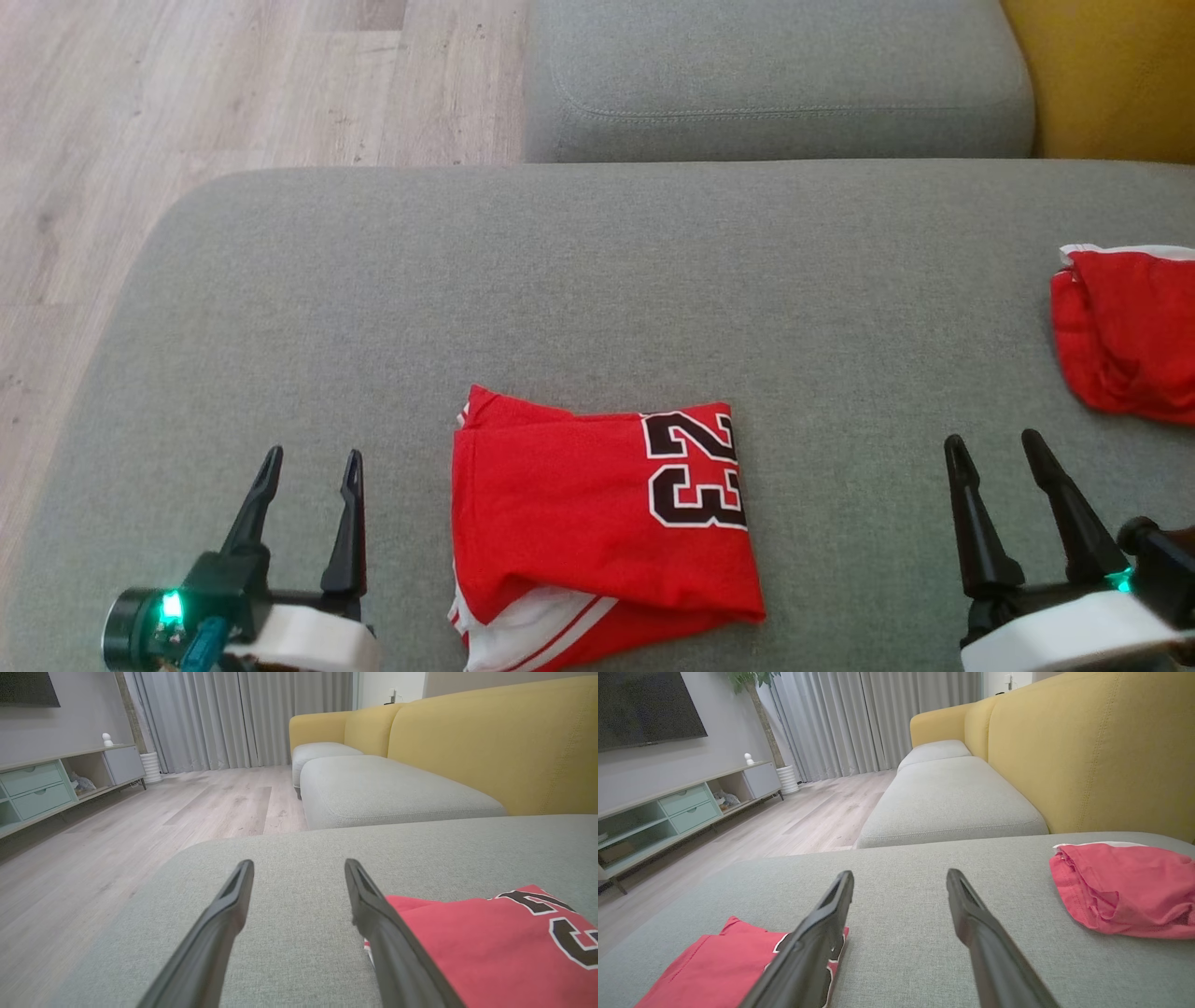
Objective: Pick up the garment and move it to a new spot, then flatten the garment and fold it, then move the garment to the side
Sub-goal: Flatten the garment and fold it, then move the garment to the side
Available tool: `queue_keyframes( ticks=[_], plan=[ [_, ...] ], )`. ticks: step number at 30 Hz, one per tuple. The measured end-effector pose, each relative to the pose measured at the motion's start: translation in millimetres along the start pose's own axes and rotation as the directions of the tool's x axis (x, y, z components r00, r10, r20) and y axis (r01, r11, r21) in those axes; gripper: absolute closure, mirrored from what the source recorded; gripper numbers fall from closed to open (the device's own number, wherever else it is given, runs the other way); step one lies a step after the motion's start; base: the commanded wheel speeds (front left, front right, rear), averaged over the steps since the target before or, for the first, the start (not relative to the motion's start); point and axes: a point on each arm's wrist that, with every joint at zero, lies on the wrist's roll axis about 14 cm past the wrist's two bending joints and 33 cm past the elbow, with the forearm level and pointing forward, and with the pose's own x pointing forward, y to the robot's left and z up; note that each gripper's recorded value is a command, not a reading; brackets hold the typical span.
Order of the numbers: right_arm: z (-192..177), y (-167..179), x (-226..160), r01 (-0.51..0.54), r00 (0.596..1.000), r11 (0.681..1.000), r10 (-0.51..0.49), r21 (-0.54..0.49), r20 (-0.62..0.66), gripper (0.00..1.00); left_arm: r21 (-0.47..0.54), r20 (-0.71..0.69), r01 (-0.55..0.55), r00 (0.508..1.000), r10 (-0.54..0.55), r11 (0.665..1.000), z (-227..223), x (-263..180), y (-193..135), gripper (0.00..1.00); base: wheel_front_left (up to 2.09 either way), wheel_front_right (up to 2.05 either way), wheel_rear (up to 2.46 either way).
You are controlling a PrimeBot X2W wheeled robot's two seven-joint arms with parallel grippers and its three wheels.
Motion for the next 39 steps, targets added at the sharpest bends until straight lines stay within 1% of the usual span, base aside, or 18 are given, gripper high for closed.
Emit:
queue_keyframes(
  ticks=[21,25,28,31,33,36,39],
  plan=[
    [-3.1,1.8,1.3,-0.005,1.000,1.000,0.005,0.010,-0.012,0.00,-0.012,-0.033,-0.007,0.999,0.007,1.000,-7.1,-0.8,-0.5,0.00,0.00,0.00,0.00],
    [-14.0,7.8,6.2,-0.024,0.999,0.999,0.026,0.028,-0.046,0.00,-0.012,-0.041,-0.010,0.999,0.009,1.000,-9.4,-0.2,0.5,0.00,0.00,0.00,0.00],
    [-29.5,20.3,18.4,-0.065,0.993,0.997,0.068,0.039,-0.098,0.00,-0.011,-0.039,-0.019,0.999,0.018,1.000,-9.9,4.3,3.2,0.00,0.00,0.00,0.00],
    [-48.7,42.7,35.8,-0.135,0.976,0.990,0.142,0.050,-0.163,0.00,-0.009,-0.021,-0.030,0.999,0.030,1.000,-5.7,12.9,6.8,0.00,0.00,0.00,0.00],
    [-68.3,60.1,42.7,-0.186,0.955,0.980,0.197,0.071,-0.222,0.00,-0.008,-0.011,-0.037,0.999,0.037,0.999,-3.6,17.5,9.2,0.00,0.00,0.00,0.00],
    [-106.5,79.5,40.9,-0.231,0.907,0.966,0.258,0.118,-0.333,0.00,-0.008,-0.010,-0.060,0.998,0.060,0.998,-5.3,20.0,15.2,0.00,0.00,0.00,0.00],
    [-143.5,85.4,32.4,-0.232,0.856,0.960,0.279,0.159,-0.436,0.00,-0.009,-0.029,-0.083,0.996,0.083,0.997,-13.0,19.1,20.3,0.00,0.00,0.00,0.00]
  ],
)
